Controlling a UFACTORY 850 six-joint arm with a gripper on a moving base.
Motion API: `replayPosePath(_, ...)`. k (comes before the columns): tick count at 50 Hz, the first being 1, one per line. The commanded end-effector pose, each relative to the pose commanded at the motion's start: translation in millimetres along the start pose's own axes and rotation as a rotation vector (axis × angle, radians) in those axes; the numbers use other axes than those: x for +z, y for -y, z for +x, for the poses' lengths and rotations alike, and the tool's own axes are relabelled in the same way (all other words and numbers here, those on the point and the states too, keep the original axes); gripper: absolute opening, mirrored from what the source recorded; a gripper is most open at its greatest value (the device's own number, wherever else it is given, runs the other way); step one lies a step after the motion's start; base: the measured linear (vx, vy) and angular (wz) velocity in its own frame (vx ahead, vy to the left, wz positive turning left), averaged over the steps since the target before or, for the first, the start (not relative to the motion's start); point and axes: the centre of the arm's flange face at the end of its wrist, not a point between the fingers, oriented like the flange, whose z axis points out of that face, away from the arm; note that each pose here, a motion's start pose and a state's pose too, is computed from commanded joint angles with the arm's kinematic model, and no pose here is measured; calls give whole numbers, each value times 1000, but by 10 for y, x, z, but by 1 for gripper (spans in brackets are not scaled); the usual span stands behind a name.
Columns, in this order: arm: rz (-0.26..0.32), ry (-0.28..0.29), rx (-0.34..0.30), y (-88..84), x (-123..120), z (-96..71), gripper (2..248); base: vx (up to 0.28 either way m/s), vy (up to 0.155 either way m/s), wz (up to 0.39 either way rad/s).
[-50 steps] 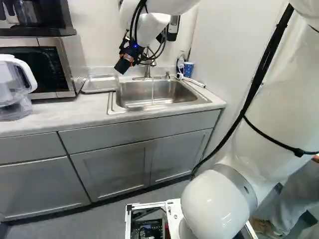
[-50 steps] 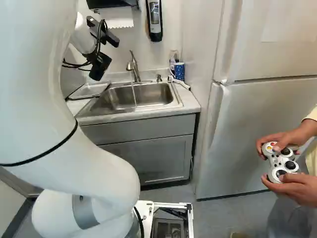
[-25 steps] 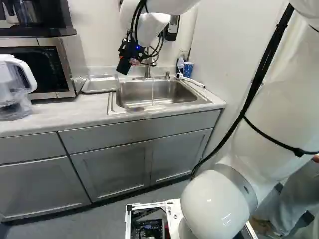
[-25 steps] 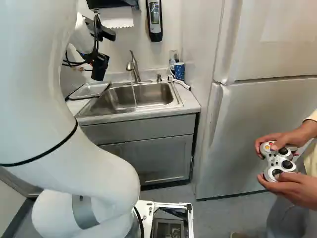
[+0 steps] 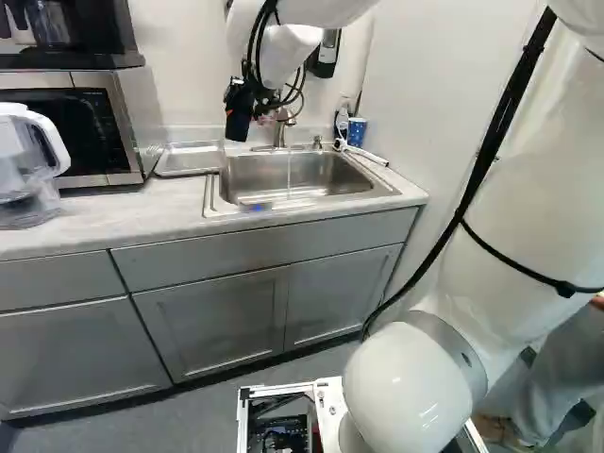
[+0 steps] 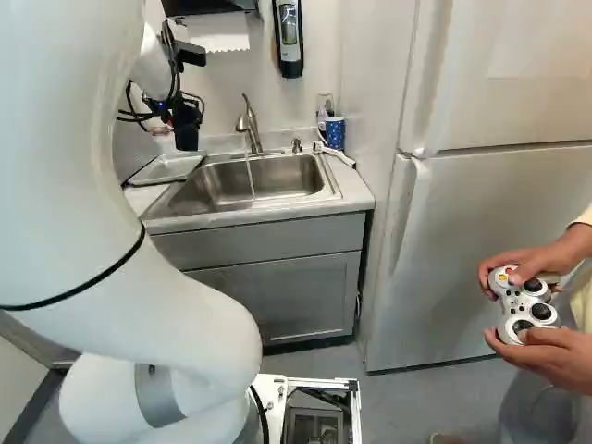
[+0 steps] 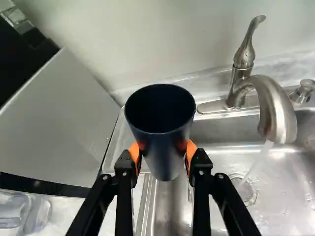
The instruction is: Rinse the cup and place it in the tray
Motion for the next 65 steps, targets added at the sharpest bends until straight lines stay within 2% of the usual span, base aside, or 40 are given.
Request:
replayPosePath(23, 0, 0, -242, 0, 0, 0, 111, 0, 0, 0)
replayPosePath(40, 4, 1, -244, 23, 15, 3, 111, 0, 0, 0)
replayPosePath(50, 21, -5, -255, 146, 99, 31, 111, 0, 0, 0)
replayPosePath(65, 49, -45, -274, 364, 241, 99, 111, 0, 0, 0)
